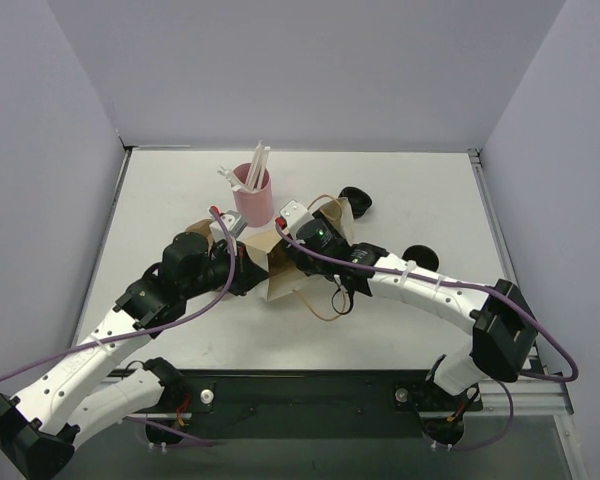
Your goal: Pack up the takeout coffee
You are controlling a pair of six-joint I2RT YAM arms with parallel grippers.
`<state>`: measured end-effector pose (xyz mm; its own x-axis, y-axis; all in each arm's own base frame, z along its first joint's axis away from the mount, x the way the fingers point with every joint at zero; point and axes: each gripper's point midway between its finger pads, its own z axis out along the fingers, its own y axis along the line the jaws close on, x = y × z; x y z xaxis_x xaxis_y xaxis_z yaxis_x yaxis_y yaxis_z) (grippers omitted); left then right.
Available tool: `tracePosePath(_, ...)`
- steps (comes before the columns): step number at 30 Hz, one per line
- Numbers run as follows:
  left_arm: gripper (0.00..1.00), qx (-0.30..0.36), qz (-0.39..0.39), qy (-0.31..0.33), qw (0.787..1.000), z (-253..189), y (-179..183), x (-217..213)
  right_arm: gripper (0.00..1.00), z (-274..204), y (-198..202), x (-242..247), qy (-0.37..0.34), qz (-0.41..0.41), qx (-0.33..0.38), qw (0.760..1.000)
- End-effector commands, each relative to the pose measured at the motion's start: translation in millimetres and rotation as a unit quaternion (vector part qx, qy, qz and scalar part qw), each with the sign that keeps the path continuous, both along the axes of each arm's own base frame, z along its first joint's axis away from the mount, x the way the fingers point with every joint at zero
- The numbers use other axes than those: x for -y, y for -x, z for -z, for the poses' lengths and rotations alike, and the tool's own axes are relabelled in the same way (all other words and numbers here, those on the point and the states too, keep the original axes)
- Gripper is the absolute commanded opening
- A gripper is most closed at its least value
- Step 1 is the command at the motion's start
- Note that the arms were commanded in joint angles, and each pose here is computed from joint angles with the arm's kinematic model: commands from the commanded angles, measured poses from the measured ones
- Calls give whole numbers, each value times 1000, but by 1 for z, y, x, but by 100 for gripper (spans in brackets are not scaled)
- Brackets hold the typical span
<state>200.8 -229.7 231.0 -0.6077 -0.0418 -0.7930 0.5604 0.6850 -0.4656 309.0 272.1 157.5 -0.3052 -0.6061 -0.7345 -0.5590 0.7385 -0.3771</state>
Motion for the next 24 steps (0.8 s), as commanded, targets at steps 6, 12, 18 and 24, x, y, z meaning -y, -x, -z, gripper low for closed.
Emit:
tracePosePath(6,0,13,10,25,1000,-17,-1,8,35,-12,-27,1,-24,40,42,998)
tracePosePath(12,0,13,7,25,1000,-19,-3,9,2,-22,-29,1,-33,25,55,998)
tracePosePath(18,0,10,6,24,1000,-21,-5,10,0,-31,-18,3,-53,-4,44,998)
tracePosePath(24,19,15,-3,28,999,-38,-8,10,0,-38,-4,11,-52,-11,20,998)
